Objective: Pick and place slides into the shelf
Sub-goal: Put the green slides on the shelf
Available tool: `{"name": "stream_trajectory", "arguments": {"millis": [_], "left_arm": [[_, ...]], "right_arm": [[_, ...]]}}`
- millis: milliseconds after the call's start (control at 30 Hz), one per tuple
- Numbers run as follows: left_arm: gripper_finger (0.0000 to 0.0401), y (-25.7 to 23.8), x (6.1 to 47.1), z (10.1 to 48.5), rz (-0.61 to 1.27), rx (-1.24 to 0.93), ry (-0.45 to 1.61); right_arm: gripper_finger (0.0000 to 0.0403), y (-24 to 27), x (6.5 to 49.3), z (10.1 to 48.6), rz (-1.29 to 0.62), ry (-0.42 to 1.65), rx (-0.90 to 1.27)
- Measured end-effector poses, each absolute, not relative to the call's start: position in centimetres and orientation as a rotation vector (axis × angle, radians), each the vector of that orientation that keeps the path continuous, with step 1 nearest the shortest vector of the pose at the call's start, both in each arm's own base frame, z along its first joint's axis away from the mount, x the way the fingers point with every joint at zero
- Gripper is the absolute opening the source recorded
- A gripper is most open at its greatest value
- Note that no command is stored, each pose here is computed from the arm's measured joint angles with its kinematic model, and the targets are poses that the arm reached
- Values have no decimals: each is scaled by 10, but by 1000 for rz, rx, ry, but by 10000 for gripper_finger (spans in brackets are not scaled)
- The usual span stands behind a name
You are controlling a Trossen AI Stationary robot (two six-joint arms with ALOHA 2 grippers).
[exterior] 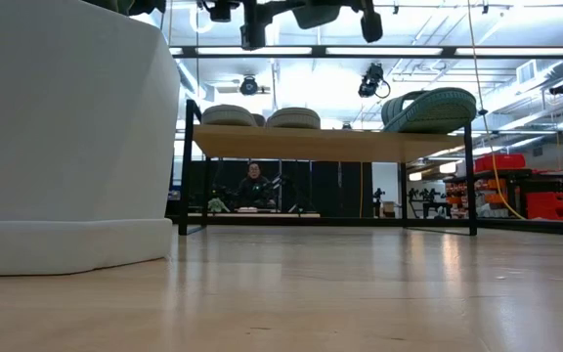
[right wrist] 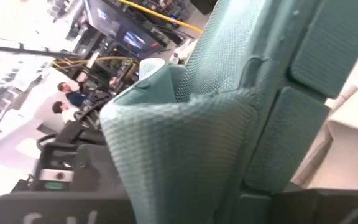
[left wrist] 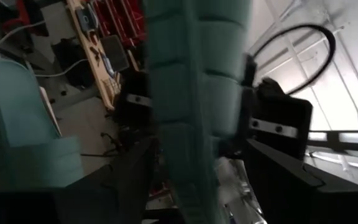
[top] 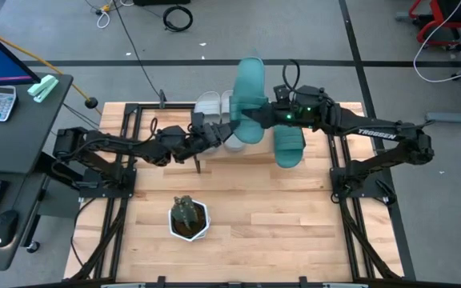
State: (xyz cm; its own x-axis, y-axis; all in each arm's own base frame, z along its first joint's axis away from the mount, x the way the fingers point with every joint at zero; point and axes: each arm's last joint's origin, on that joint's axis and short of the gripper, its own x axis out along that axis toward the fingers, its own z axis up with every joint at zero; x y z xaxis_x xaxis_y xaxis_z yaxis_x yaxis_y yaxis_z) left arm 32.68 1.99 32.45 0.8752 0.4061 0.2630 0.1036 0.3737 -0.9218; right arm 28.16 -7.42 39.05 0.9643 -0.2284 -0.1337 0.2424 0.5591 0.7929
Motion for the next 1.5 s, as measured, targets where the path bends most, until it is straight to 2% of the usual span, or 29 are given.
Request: {"name": "stream_trajectory", "arguments": {"millis": [167, 300, 400, 600, 867, 1067, 1200, 1500], "left_arm": [[234, 23, 327, 323, 219, -1181, -491], [202, 23, 327, 323, 222, -1180, -484], [162, 23, 327, 322, 226, -1179, -480], [57, 23, 327, 322, 238, -1161, -482], [56, 24, 327, 322, 255, -1156, -492], [56, 27, 327, 322, 272, -1152, -499], [56, 28, 327, 322, 279, -1129, -496], [56, 30, 326, 321, 319, -1100, -498]], "right_arm": [[105, -73, 284, 389, -283, 17, 929], [105, -74, 283, 391, -286, 4, 926], [105, -75, 282, 392, -287, -4, 925], [116, -75, 282, 392, -287, -7, 919], [174, -83, 280, 394, -257, -9, 931], [241, -83, 278, 395, -163, 23, 964], [277, -81, 270, 398, -170, 47, 948], [279, -81, 221, 406, -265, 145, 921]]}}
